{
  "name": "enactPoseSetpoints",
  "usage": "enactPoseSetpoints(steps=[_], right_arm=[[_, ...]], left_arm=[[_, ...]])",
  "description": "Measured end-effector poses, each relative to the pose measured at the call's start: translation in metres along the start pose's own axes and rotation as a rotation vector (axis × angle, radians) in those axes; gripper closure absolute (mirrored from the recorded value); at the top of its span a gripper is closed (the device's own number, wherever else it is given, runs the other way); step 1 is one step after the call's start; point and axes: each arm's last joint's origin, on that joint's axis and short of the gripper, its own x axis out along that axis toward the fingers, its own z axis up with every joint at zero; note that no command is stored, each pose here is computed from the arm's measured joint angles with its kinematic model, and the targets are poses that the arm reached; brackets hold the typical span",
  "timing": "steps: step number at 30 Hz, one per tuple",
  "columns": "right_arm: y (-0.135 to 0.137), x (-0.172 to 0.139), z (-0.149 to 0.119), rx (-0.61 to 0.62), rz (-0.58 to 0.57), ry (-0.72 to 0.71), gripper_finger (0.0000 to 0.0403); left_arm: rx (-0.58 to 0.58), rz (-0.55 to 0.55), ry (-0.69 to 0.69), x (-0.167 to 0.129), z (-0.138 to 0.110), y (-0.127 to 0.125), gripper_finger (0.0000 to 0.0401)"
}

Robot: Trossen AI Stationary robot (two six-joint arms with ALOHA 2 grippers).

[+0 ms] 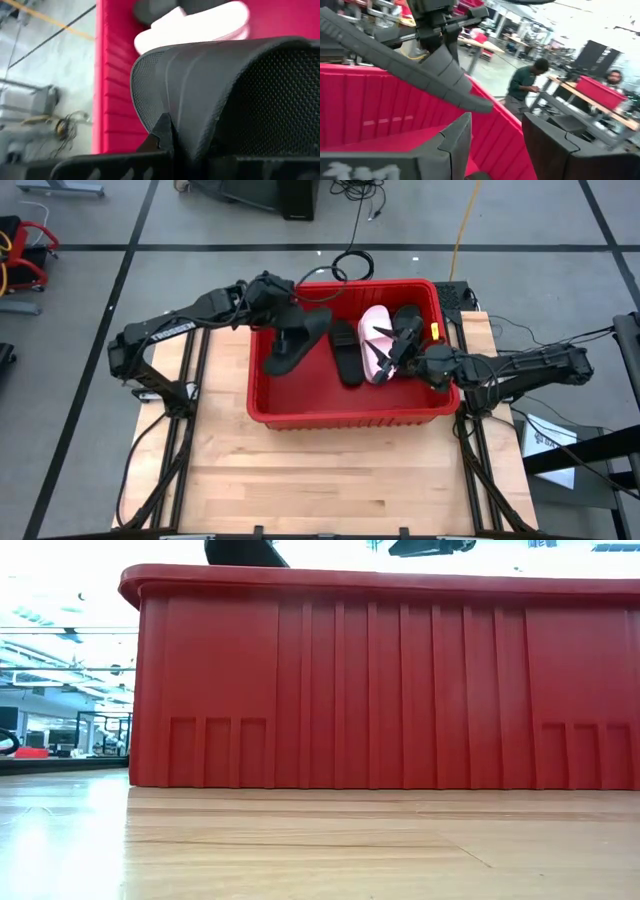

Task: Pick and place slides into bin
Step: Put the black slide into the bin

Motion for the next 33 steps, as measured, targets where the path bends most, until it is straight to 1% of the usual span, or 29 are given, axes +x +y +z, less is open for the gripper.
enactPoseSetpoints(steps=[1,4,6,9,13,16,22,27,30,33], right_arm=[[-0.003,0.0,0.0,0.004,0.019,-0.003,0.0238],[-0.011,0.002,-0.002,0.04,0.064,-0.006,0.0238],[-0.016,0.005,-0.004,0.053,0.068,0.01,0.0238],[-0.022,0.009,-0.01,0.063,0.08,0.047,0.0238],[-0.024,0.015,-0.021,0.08,0.116,0.068,0.0238],[-0.026,0.019,-0.031,0.093,0.108,0.074,0.0238],[-0.031,0.026,-0.047,0.12,0.053,0.055,0.0238],[-0.039,0.033,-0.056,0.175,0.104,0.008,0.0238],[-0.041,0.035,-0.061,0.191,0.115,-0.005,0.0238],[-0.044,0.036,-0.066,0.19,0.106,0.007,0.0238]], left_arm=[[-0.002,-0.005,-0.021,0.0,-0.002,-0.001,0.0401],[-0.009,0.021,-0.141,0.001,-0.002,0.001,0.0401],[-0.022,0.007,-0.183,0.003,-0.01,-0.002,0.0401],[-0.034,0.035,-0.288,0.006,-0.018,-0.002,0.0401],[-0.076,0.058,-0.306,0.02,-0.036,-0.004,0.04],[-0.097,0.039,-0.286,0.03,-0.049,-0.008,0.04],[-0.118,0.051,-0.307,0.039,-0.058,-0.012,0.0398],[-0.123,0.068,-0.384,0.042,-0.06,-0.009,0.0399],[-0.141,0.065,-0.374,0.045,-0.062,-0.01,0.0398],[-0.135,0.099,-0.357,0.046,-0.062,-0.009,0.0399]])
